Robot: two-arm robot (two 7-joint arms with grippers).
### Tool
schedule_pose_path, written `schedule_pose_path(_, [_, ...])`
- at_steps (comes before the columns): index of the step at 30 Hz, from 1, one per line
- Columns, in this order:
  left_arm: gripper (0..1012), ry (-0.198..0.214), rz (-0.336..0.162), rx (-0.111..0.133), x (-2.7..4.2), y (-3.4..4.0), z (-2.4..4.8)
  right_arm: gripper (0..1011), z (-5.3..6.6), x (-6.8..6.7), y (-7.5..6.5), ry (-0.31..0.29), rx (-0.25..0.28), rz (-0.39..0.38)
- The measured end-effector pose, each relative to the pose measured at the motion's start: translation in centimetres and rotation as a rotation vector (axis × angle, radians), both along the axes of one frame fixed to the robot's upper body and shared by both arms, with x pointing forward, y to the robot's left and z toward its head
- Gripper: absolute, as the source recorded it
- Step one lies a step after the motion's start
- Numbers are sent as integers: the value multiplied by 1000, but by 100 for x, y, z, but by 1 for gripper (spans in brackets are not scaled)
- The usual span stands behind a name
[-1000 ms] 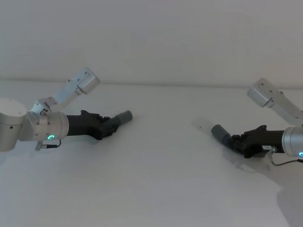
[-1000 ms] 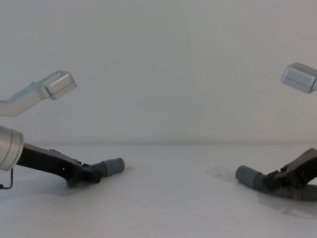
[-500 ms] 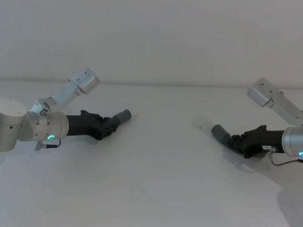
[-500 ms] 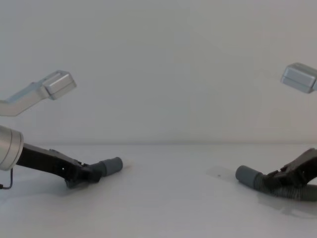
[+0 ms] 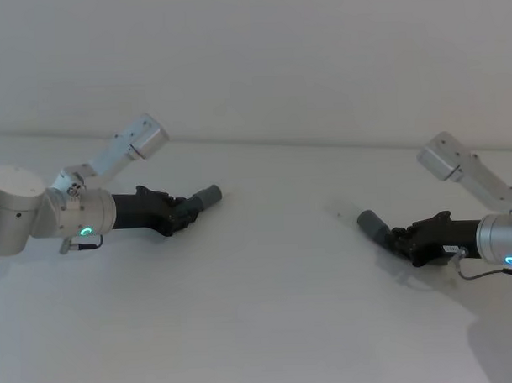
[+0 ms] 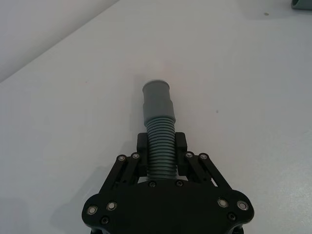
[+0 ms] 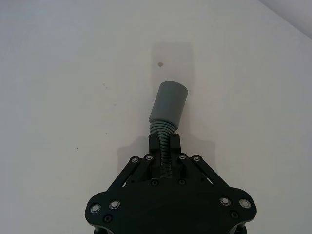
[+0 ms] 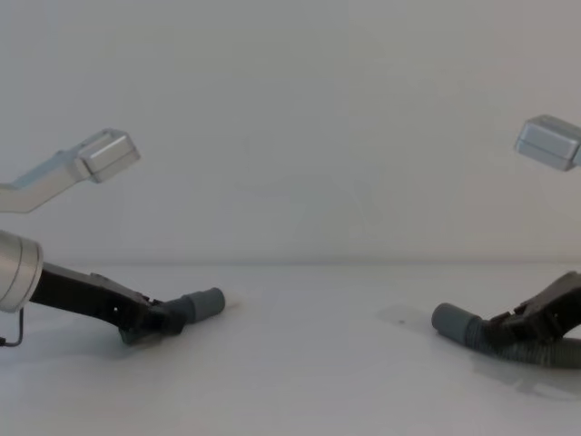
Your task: Use both hands to pick up one end of the pipe from the table, align the ends, and insert them.
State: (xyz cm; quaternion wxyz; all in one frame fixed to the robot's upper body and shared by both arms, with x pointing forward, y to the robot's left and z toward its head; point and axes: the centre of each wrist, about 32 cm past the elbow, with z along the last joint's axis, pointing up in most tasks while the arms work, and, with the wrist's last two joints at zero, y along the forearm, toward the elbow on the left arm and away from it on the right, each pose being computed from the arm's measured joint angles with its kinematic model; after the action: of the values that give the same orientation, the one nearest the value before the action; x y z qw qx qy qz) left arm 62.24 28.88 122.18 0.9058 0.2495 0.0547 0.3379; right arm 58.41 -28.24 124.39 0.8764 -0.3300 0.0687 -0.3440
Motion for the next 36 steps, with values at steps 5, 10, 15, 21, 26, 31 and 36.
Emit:
schedule_pose_path(5, [305,-2,1,0,-4,-3,-3,93,-6,-6,4,-1,1,0])
schedule_pose_path(10, [305,-27,8,-2,-50,-55,-29,92,-43,-52,40,-26,15,-1])
schedule_pose_path(15, [305,-80,23,-7,-145,-160,-74,85,-111,-143,106,-73,45,-9])
schedule_pose_path(21, [305,-143,45,-18,-267,-280,-123,85,-187,-261,177,-132,86,-26])
schedule_pose_path(26, [305,-205,71,-34,-393,-390,-160,85,-252,-378,238,-187,127,-49])
schedule_pose_path(31, [305,-267,101,-53,-523,-490,-187,85,-315,-498,290,-240,168,-77])
schedule_pose_path(36, [305,-318,129,-73,-636,-571,-203,85,-361,-606,331,-287,207,-107])
